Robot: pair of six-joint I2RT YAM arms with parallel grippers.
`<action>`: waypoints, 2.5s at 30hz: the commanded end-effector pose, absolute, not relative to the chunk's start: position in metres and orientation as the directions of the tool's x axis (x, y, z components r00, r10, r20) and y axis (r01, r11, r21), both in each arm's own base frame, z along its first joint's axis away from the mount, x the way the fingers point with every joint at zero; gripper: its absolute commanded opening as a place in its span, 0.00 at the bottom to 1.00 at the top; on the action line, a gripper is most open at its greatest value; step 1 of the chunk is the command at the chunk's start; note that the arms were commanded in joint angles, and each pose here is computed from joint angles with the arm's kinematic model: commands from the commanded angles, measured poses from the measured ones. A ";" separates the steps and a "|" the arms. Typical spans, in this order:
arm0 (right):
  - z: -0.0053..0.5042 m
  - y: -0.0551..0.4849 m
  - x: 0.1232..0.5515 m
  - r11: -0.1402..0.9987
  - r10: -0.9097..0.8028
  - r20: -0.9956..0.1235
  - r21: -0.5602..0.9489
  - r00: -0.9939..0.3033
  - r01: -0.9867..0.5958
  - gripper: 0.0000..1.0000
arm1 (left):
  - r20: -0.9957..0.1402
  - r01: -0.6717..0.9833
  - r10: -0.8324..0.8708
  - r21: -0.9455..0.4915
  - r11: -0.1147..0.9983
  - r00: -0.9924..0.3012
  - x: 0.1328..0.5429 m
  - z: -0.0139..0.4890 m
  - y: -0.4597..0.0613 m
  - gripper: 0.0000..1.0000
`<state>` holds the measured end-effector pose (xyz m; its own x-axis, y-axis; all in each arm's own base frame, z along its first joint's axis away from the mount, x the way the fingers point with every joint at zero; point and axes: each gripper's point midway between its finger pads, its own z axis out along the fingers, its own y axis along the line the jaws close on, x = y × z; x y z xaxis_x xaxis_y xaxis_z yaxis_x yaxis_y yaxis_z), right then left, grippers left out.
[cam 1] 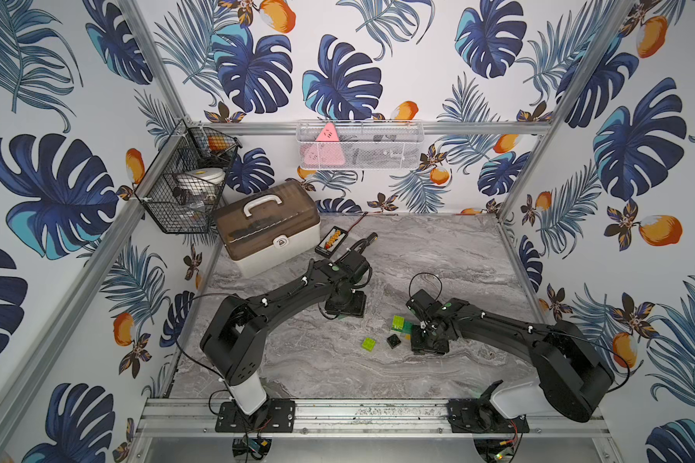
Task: Assemble a giraffe with lego
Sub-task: Pick up the lego brick from the center of the board, then assemble the lego brick with the lego brick.
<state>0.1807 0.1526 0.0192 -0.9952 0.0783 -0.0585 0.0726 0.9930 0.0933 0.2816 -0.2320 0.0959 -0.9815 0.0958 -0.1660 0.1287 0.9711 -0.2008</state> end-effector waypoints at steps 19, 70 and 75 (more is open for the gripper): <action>0.018 0.138 0.179 0.998 0.061 -0.079 0.024 -0.995 0.059 0.30 | -0.170 0.139 0.104 -0.211 0.968 -0.980 0.278 0.097 -0.230 0.65; 0.107 0.226 0.243 0.986 0.163 -0.147 0.070 -0.976 0.154 0.20 | -0.320 0.167 0.109 -0.160 0.973 -0.941 0.283 0.112 -0.201 0.65; 0.104 0.228 0.241 0.984 0.172 -0.133 0.068 -0.976 0.164 0.20 | -0.319 0.164 0.105 -0.166 0.972 -0.942 0.284 0.112 -0.199 0.65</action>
<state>0.2408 0.2264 0.1041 -0.9786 0.1569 -0.1333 0.1498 0.9868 0.0616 0.2816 -0.1988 0.1104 -0.9476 0.0895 -0.3068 0.1448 0.9760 -0.1624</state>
